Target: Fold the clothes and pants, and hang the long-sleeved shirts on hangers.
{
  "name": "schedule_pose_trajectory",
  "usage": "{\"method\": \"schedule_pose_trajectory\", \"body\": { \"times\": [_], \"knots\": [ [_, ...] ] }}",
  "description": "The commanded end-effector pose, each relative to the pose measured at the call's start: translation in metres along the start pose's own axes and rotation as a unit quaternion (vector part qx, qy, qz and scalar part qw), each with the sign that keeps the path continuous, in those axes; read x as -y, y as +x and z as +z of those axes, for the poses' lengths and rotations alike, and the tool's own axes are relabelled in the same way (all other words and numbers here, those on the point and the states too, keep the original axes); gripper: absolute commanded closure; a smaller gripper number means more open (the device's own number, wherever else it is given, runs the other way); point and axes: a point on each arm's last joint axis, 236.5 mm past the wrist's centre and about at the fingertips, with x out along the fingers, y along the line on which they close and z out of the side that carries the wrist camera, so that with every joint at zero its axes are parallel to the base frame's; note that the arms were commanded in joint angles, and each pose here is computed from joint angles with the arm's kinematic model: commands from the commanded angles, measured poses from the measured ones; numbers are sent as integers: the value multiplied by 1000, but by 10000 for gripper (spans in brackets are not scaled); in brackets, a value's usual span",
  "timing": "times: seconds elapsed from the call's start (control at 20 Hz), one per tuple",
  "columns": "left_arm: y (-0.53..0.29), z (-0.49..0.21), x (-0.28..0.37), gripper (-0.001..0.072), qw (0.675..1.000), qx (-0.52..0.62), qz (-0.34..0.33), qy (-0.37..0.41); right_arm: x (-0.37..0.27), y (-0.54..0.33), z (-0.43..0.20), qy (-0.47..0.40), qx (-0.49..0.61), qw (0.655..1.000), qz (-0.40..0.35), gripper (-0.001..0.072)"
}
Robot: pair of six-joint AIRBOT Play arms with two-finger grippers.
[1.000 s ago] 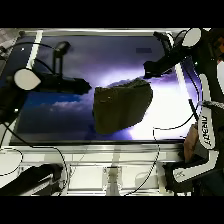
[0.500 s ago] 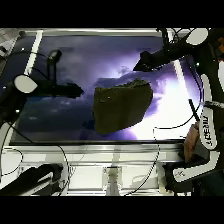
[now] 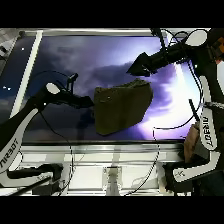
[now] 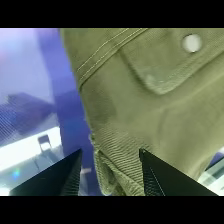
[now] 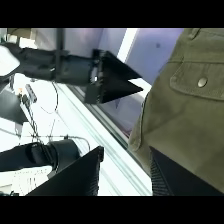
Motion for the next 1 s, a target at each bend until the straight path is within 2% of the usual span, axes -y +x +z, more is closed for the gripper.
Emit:
{"method": "schedule_pose_trajectory", "body": {
  "times": [0.0, 0.2, 0.3, 0.45, 0.5, 0.55, 0.6, 0.7, 0.95],
  "knots": [
    [14, -10, -6, 292, 1000, -23, -4, -13, -2, 0, -3, 3, -7, 1000, 4, 362],
    [16, -13, 1, 302, 1000, -29, -10, -7, -3, 0, -3, 1, -7, 1000, 5, 364],
    [18, -21, 10, 372, 999, -46, -20, -3, -3, -1, -3, 1, -6, 1000, 4, 364],
    [25, -34, 18, 372, 997, -69, -23, 20, -3, -1, -3, 1, -6, 1000, 4, 387],
    [28, -35, 20, 375, 997, -72, -25, 20, -2, -2, -2, 0, -4, 1000, 2, 475],
    [30, -37, 24, 498, 996, -76, -30, 20, 2, -5, 0, -2, -1, 1000, -10, 699],
    [31, -38, 29, 675, 996, -77, -35, 21, 10, -8, 3, -5, 6, 1000, -26, 693],
    [33, -38, 47, 687, 995, -72, -62, 25, 30, -21, 14, 8, 33, 998, -48, 695],
    [33, -5, 131, 687, 981, 13, -194, 24, 76, -40, 11, 77, 54, 995, -42, 697]
  ]
}}
